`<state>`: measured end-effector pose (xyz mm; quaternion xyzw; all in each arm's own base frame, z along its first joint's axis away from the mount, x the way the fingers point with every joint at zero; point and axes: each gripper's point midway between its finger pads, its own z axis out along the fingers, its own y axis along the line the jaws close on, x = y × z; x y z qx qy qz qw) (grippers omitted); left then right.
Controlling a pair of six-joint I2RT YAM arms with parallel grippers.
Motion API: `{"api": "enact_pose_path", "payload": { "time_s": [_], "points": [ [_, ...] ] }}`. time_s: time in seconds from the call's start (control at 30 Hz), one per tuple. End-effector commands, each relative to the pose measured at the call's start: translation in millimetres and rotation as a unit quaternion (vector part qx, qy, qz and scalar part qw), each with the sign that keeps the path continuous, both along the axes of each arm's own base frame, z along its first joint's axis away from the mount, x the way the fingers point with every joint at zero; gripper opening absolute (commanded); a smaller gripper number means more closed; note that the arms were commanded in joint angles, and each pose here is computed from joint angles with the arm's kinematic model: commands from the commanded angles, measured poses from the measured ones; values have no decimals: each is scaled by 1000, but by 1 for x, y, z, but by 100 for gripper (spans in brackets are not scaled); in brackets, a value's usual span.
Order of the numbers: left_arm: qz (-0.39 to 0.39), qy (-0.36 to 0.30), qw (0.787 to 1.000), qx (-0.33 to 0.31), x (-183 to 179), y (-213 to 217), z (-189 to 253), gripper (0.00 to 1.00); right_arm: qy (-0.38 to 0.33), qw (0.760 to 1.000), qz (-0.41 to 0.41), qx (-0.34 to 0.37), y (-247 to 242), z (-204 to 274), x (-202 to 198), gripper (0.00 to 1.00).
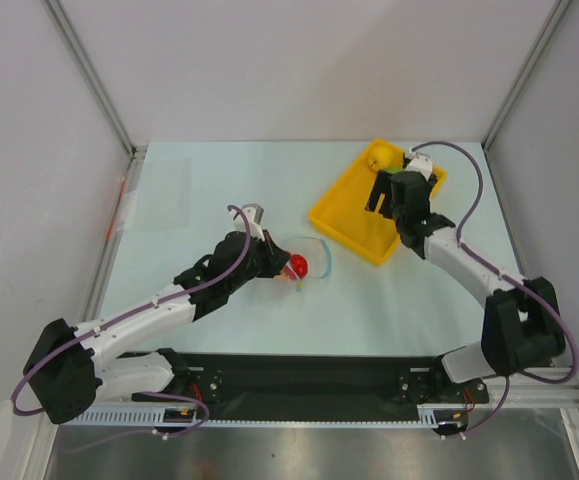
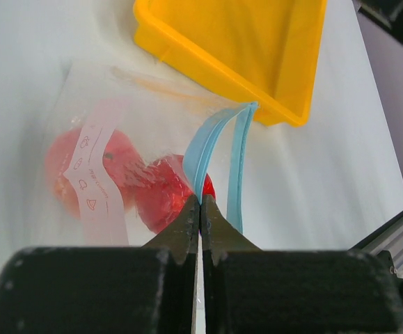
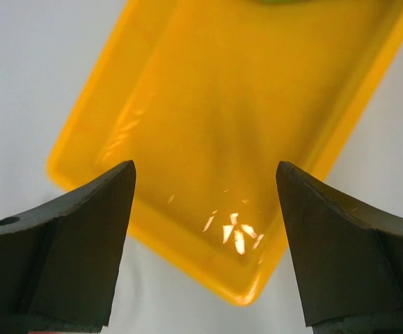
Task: Place the food in the zip-top bag and seal the zipper
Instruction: Pick up the fake fruit from the bin.
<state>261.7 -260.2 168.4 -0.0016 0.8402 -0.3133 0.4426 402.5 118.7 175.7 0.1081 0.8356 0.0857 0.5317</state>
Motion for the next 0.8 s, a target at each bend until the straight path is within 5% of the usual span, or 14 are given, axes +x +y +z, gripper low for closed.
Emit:
{"api": "enact_pose_path", "payload": {
  "time_s": [0.0,0.33,0.77],
  "points": [
    [14,-20,999,-30,6,0,17,0,-2,994,-57,-89,-40,29,38,86],
    [16,-23,999,-35,4,3,20,0,84,975,-105,-178,-120,6,119,92],
    [9,-16,999,-28,5,-1,17,0,134,965,-88,-208,-128,-57,194,91]
  ]
}}
